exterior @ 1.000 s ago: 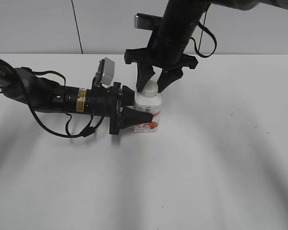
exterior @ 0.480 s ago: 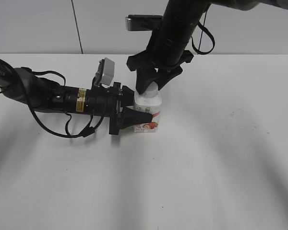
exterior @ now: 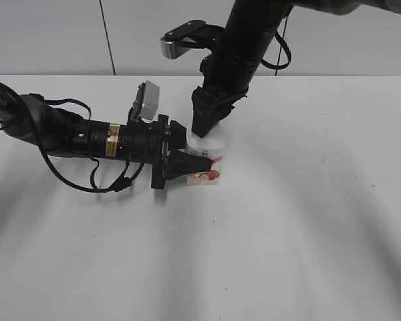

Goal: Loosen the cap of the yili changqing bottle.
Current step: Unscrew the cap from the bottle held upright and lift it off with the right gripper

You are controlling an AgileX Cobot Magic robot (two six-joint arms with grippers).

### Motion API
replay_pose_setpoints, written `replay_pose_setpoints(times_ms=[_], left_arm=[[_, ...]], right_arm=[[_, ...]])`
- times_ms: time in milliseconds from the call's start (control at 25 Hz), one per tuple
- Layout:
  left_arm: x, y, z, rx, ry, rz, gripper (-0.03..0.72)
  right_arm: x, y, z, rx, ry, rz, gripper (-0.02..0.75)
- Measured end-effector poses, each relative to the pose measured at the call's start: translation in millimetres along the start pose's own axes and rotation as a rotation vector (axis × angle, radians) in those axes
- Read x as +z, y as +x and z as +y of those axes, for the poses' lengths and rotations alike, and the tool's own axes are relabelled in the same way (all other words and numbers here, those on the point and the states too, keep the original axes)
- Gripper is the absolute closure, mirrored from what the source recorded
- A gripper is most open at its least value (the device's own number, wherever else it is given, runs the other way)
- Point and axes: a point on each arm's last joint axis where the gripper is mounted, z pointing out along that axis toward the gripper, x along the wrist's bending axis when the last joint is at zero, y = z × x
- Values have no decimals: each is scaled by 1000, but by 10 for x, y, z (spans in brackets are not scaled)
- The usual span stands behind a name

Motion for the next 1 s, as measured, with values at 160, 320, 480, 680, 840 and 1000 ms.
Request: replay_pose_setpoints(times_ms=[160,320,480,680,840,1000], left_arm=[[0,0,0,0,0,0,305],[0,-1,-1,1,1,-1,306],[0,-2,-2,4,2,-2,309],[0,-2,-2,5,2,-2,311],[0,-3,-1,5,2,-3,312],[0,-4,-1,7,1,-5,312]], right_arm=[[3,-1,-1,-130,1,0,342],[3,-1,-1,-265,1,0,342],[5,-3,-3,-398,3,-1,342],[13,-5,-5,-568,5,1,342],[13,-5,-5,-688,4,1,343],[13,-5,-5,-809,4,2,343]])
